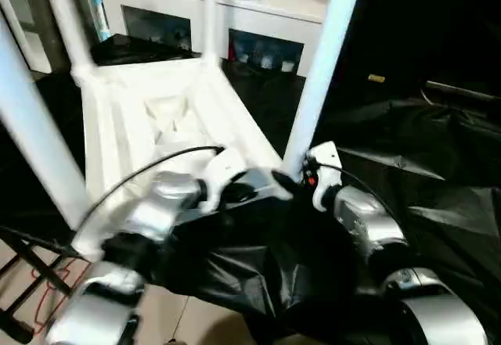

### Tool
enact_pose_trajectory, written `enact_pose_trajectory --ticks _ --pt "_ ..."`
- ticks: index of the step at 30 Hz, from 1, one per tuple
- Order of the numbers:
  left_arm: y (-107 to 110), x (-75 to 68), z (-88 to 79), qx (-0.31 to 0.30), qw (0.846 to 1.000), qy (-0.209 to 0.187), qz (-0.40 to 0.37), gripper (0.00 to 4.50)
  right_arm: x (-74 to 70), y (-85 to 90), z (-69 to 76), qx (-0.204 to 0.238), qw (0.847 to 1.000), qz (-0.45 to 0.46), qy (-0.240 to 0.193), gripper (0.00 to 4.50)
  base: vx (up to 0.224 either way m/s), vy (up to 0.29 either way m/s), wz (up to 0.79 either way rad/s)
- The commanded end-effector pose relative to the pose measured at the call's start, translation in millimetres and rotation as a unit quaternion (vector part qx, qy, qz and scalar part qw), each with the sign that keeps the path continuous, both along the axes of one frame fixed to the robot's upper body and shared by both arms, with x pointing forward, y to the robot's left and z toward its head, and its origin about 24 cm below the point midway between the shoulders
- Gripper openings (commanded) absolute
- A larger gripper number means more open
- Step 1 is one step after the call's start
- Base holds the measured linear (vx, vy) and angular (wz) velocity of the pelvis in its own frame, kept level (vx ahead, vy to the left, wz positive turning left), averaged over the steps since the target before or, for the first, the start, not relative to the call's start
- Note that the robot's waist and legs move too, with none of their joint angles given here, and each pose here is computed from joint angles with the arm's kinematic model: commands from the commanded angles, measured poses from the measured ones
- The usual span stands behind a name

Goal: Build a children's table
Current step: Rotate leg to tighten

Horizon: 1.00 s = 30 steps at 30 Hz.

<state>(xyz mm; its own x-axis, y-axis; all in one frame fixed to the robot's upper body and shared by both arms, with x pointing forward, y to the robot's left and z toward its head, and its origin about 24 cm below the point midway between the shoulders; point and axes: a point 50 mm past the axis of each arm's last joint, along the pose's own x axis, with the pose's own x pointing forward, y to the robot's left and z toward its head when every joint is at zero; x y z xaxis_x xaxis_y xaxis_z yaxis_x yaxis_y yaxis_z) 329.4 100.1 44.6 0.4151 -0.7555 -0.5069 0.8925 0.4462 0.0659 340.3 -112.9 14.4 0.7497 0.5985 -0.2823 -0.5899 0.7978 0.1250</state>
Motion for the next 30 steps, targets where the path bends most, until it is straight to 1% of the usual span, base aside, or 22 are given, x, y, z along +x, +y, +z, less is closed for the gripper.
enact_pose_trajectory --ticks 1,2,3,7,9,10,11,13,14,15,16,18,19,20,21,22,23,26,28,30 --pt "-35.6 -7.1 3.4 -0.025 0.998 0.001 -0.058 0.00 -13.2 37.8 -9.8 0.002 0.995 0.094 0.030 3.40 0.000 0.000 0.00" --pt "-34.5 -7.6 3.4 -0.025 0.998 0.001 -0.062 0.00 -12.8 36.4 -8.8 0.001 0.995 0.099 0.028 3.40 0.000 0.000 0.00" --pt "-33.4 -8.2 3.5 -0.026 0.997 0.001 -0.066 0.00 -12.5 34.9 -7.8 0.000 0.994 0.102 0.024 3.67 0.000 0.000 0.00" --pt "-24.7 -13.4 3.6 -0.029 0.994 0.004 -0.102 0.00 -11.2 24.1 -1.2 -0.011 0.991 0.137 -0.003 3.67 0.000 0.000 0.00" --pt "-13.0 -18.5 2.8 -0.026 0.991 0.016 -0.128 0.00 -14.7 15.1 9.3 0.002 0.978 0.208 -0.031 3.67 0.000 0.000 0.00" --pt "-13.0 -18.5 2.8 -0.026 0.991 0.016 -0.128 0.00 -14.7 15.1 9.3 0.002 0.978 0.208 -0.031 3.67 0.057 0.000 0.02" --pt "-8.5 -19.9 2.8 -0.025 0.990 0.021 -0.135 0.00 -16.5 11.8 12.0 0.007 0.972 0.231 -0.034 3.67 0.067 0.002 0.02" --pt "-3.0 -22.1 3.7 -0.024 0.988 0.023 -0.150 0.00 -19.3 7.0 14.5 0.011 0.964 0.262 -0.032 3.67 0.033 0.001 0.01" --pt "-2.0 -22.5 3.9 -0.024 0.988 0.023 -0.153 0.00 -19.9 6.1 14.9 0.012 0.963 0.268 -0.032 3.67 0.000 0.000 0.00" --pt "1.5 -23.6 4.8 -0.025 0.986 0.026 -0.161 0.00 -22.1 2.9 16.2 0.014 0.957 0.289 -0.029 3.67 0.000 0.000 0.00" --pt "2.6 -23.7 5.0 -0.024 0.986 0.026 -0.163 0.00 -22.6 2.0 16.3 0.014 0.955 0.294 -0.028 3.67 0.000 0.000 0.00" --pt "11.5 -25.0 6.6 -0.018 0.984 0.031 -0.177 0.00 -27.1 -5.1 17.7 0.012 0.942 0.335 -0.019 3.67 0.000 0.000 0.00" --pt "12.4 -25.1 6.8 -0.018 0.983 0.031 -0.178 0.00 -27.6 -5.8 17.7 0.011 0.941 0.339 -0.017 3.67 0.000 0.000 0.00" --pt "18.9 -26.3 8.1 -0.012 0.981 0.035 -0.190 0.00 -30.6 -10.7 18.3 0.010 0.931 0.364 -0.006 3.67 0.000 0.000 0.00" --pt "21.3 -26.6 8.8 -0.011 0.980 0.037 -0.194 0.00 -31.7 -12.4 18.8 0.011 0.927 0.374 -0.002 3.67 0.000 0.000 0.00" --pt "23.0 -26.7 9.4 -0.011 0.980 0.038 -0.196 0.00 -32.3 -13.4 19.1 0.012 0.925 0.379 0.002 3.45 0.000 0.000 0.00" --pt "23.4 -26.8 9.5 -0.010 0.980 0.039 -0.197 0.00 -32.3 -13.6 19.1 0.012 0.925 0.380 0.003 3.36 0.000 0.000 0.00" --pt "26.4 -26.9 10.4 -0.007 0.978 0.042 -0.202 0.00 -32.9 -14.9 19.2 0.016 0.922 0.387 0.013 3.33 0.000 0.000 0.00" --pt "26.7 -26.9 10.5 -0.007 0.978 0.042 -0.203 0.00 -33.2 -14.8 19.5 0.020 0.921 0.389 0.015 3.01 0.000 0.000 0.00" --pt "26.7 -26.9 10.5 -0.007 0.978 0.042 -0.203 0.00 -33.2 -14.8 19.5 0.020 0.921 0.389 0.015 2.94 0.000 0.000 0.00"
